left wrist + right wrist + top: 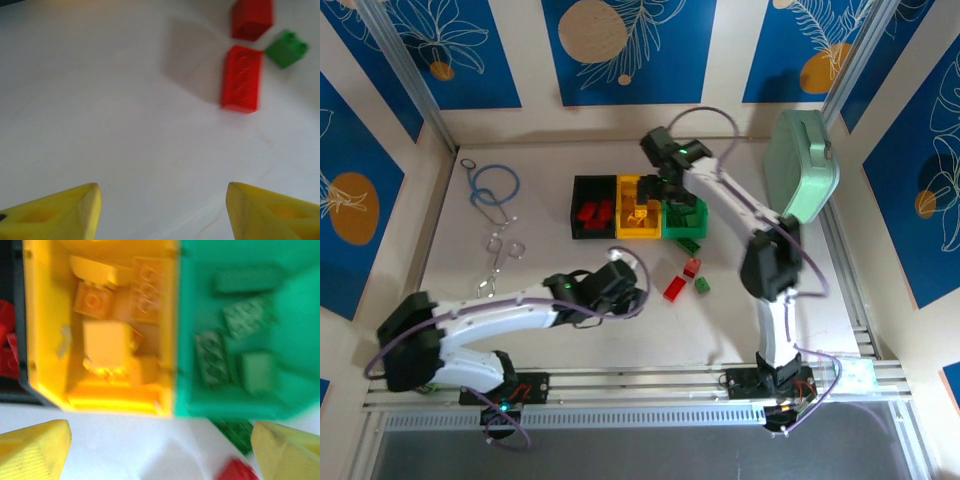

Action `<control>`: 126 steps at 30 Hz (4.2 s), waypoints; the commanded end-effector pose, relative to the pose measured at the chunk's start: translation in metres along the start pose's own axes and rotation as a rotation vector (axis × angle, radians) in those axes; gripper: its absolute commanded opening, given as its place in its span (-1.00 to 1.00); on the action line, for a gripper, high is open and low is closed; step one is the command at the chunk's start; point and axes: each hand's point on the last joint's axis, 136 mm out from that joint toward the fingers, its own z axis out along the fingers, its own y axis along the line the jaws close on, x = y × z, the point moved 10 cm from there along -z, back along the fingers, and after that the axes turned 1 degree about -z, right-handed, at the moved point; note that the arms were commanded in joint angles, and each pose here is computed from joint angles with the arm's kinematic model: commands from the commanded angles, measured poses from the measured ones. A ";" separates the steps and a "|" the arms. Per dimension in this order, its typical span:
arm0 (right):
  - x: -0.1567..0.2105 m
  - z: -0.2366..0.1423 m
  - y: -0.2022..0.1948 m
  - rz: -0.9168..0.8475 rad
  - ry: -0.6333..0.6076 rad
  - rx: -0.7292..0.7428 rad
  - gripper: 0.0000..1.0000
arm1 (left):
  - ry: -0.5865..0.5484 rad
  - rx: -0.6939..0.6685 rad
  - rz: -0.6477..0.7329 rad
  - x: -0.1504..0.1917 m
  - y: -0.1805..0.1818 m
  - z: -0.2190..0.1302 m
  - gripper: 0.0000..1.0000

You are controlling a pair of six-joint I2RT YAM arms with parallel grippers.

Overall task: Sort the legos into containers by color
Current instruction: Pick up the lego from the center of the table, then place the lego in the container, then pick up the lego from the center of the table.

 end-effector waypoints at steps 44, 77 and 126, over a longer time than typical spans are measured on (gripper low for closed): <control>0.128 0.092 -0.056 0.071 0.269 0.013 0.21 | 0.015 -0.225 -0.165 -0.154 0.147 0.023 -0.56; 0.054 -0.013 0.048 -0.129 -0.066 -0.137 -0.55 | -0.280 -0.156 -0.298 -0.127 0.154 -0.100 0.61; 0.044 -0.059 -0.020 0.012 -0.186 -0.156 1.00 | -0.142 0.076 -0.135 -0.013 0.053 -0.098 0.52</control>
